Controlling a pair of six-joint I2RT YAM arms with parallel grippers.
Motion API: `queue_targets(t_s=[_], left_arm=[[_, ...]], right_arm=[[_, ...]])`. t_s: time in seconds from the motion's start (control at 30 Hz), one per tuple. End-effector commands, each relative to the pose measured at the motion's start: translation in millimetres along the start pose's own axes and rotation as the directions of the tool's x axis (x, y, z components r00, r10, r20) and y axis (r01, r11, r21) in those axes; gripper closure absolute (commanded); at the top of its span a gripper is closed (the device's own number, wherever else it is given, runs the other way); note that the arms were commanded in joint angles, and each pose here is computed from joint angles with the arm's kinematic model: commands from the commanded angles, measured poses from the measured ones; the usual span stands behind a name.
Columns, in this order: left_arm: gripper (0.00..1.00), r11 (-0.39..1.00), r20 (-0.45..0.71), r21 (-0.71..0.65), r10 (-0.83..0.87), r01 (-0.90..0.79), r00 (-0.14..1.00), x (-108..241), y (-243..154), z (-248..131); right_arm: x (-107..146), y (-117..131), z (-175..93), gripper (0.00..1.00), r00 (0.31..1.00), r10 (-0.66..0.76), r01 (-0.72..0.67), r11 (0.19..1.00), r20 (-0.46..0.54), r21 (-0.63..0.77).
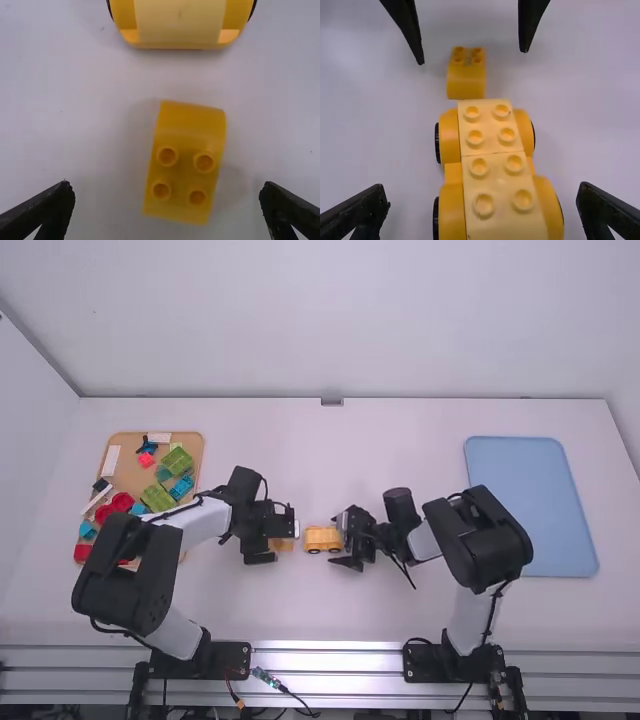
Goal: Assemble lego blocks to make yellow taxi
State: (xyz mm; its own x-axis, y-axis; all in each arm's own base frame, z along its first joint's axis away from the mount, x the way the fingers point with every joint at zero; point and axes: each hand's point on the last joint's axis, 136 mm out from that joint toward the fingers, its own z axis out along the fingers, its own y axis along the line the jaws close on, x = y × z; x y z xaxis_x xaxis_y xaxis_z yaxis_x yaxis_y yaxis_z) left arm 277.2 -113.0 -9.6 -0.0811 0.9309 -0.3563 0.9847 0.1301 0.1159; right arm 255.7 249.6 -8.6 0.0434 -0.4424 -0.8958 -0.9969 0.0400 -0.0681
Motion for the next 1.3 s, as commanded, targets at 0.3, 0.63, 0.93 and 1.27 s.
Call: queue_targets(t_s=[0.3, 0.63, 0.93, 1.27], left_arm=[[0.01, 1.0, 0.02, -0.014, -0.002, 0.002, 1.0, -1, 2, 4], [0.01, 0.993, 0.268, 0.025, 0.104, -0.115, 0.958, -17, -9, -6], [0.01, 0.993, 0.547, -0.052, 0.119, -0.108, 0.829, -29, -12, -27], [0.01, 0.999, 0.555, -0.048, 0.018, 0.01, 0.832, -24, -6, -9]], right_arm=[[-1, -1, 2, 0.01, 1.0, 0.014, -0.014, 1.0, 0.008, -0.012], [1, 1, 2, 0.01, 1.0, 0.022, -0.022, 1.0, 0.002, -0.019], [1, 1, 2, 0.01, 1.0, 0.022, -0.022, 1.0, 0.003, -0.019], [1, 0, 2, 0.01, 1.0, 0.02, -0.02, 1.0, 0.004, -0.017]])
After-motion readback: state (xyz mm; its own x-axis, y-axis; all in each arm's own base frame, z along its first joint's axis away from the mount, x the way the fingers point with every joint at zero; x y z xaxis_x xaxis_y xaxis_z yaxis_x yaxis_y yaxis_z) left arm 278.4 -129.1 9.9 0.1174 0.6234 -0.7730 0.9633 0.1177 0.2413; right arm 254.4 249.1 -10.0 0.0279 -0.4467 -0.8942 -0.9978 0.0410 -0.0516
